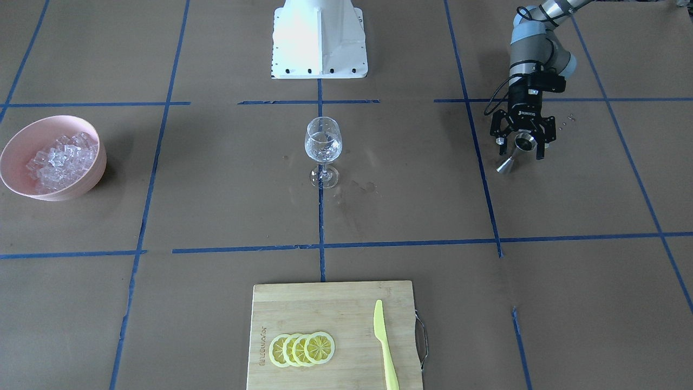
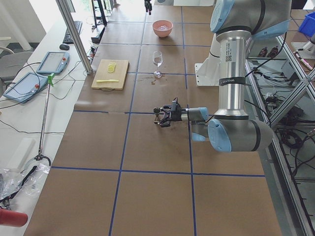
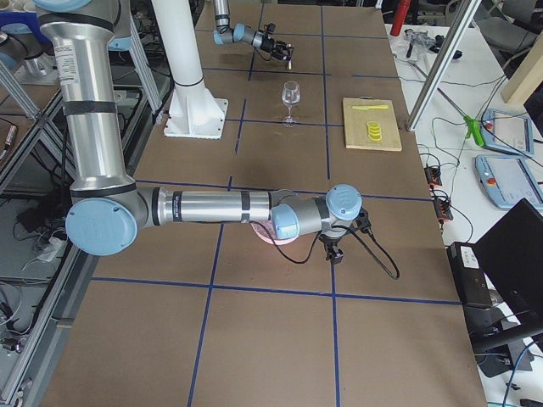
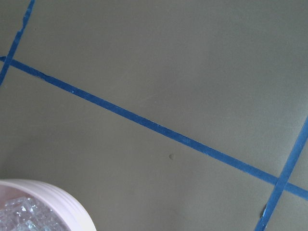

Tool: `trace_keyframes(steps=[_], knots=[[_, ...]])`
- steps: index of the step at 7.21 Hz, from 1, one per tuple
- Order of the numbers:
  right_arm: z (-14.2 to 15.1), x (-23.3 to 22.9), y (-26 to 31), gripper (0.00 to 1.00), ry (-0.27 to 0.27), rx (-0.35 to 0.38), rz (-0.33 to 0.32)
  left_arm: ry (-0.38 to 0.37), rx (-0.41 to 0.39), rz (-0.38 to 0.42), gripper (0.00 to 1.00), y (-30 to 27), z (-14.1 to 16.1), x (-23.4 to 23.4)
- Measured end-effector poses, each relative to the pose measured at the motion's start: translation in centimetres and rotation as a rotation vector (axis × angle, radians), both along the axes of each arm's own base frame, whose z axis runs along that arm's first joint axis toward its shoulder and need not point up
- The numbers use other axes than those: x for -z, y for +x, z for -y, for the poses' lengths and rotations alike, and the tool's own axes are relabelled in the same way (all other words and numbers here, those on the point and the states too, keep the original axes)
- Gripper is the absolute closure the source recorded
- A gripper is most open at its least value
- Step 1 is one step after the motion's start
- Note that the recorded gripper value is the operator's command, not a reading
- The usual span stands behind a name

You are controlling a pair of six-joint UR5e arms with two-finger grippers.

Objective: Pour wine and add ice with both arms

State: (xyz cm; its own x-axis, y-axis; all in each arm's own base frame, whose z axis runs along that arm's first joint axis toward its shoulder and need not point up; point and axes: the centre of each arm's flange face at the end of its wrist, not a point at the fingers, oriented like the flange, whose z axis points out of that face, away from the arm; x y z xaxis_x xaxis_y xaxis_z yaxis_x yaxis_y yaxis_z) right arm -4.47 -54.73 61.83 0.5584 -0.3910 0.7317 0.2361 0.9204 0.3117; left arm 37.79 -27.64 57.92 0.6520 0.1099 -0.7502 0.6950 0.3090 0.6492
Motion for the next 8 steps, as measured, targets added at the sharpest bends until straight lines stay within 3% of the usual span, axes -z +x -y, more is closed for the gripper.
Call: trace_keyframes(steps=[3, 4, 7, 8], knots=[[0.0, -0.1, 0.0, 0.0, -0.001, 0.0, 0.0, 0.002, 0.013, 0.027, 0.31, 0.2, 0.0, -1.0], [0.0, -0.1, 0.0, 0.0, -0.002, 0.0, 0.0, 0.003, 0.012, 0.028, 0.44, 0.3, -0.1, -1.0], [0.0, -0.2, 0.0, 0.0, -0.005, 0.0, -0.001, 0.005, -0.004, 0.008, 1.0, 1.1, -0.5, -0.3], [0.0, -0.3, 0.0, 0.0, -0.006, 0.0, -0.001, 0.005, -0.011, 0.0, 1.0, 1.3, -0.7, -0.2]])
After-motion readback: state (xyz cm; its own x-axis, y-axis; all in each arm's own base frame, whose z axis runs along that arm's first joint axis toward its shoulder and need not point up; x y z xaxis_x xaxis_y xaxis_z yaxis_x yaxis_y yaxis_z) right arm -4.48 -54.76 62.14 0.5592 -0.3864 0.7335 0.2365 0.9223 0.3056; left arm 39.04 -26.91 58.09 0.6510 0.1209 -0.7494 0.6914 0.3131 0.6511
